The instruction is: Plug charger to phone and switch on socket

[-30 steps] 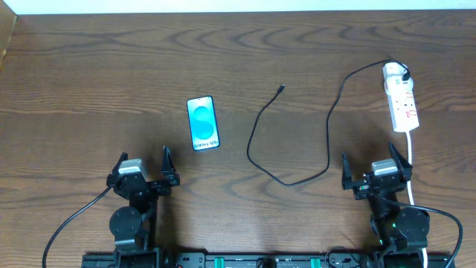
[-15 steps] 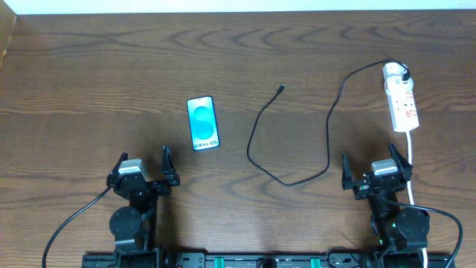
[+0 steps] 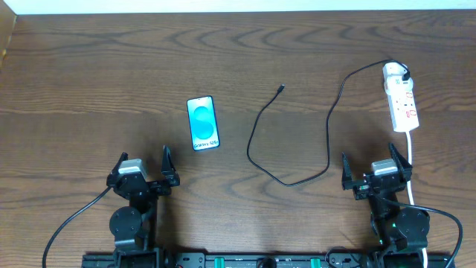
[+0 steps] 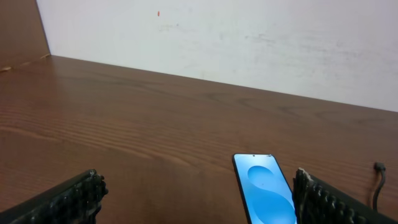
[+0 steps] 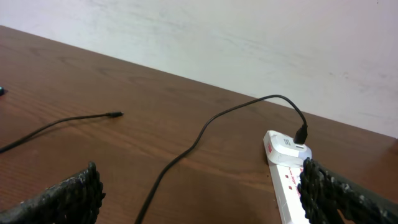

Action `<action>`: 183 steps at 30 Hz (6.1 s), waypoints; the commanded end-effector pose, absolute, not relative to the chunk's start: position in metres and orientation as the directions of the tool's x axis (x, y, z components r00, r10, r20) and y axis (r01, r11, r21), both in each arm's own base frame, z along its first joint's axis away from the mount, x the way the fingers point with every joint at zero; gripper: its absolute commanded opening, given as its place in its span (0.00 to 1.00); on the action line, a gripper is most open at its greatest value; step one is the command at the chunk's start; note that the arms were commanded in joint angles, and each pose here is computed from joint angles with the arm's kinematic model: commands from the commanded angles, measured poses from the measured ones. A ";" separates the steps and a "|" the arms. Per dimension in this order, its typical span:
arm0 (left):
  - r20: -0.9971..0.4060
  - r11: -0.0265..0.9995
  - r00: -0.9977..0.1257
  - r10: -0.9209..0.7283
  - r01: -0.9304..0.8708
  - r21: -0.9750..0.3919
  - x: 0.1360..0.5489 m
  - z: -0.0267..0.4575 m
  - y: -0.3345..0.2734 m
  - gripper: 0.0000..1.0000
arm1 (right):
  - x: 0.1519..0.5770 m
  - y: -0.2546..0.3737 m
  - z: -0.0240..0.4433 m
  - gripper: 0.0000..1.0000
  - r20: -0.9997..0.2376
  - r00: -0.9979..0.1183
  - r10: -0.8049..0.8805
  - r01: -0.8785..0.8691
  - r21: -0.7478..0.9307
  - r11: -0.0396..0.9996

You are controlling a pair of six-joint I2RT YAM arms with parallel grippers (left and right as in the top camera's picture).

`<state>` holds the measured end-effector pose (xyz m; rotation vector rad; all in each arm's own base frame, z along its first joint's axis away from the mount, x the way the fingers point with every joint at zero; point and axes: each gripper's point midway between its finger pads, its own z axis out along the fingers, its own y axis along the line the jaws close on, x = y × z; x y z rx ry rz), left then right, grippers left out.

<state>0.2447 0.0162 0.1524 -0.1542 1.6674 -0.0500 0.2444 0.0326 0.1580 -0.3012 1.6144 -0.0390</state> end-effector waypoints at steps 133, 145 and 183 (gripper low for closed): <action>-0.774 0.970 -0.609 -0.175 0.030 -0.243 0.335 0.275 -0.014 0.98 | 0.244 0.035 0.158 0.99 -0.978 -0.034 -0.208 -0.181 -0.199 0.963; -0.465 0.970 -0.885 -0.027 0.089 -0.225 0.386 0.242 -0.060 0.98 | 0.244 0.035 0.158 0.99 -0.978 -0.034 -0.208 -0.181 -0.198 0.963; -0.024 0.982 -0.983 -0.184 -0.183 -0.040 0.401 0.047 -0.066 0.98 | 0.244 0.035 0.158 0.99 -0.978 -0.034 -0.208 -0.181 -0.199 0.963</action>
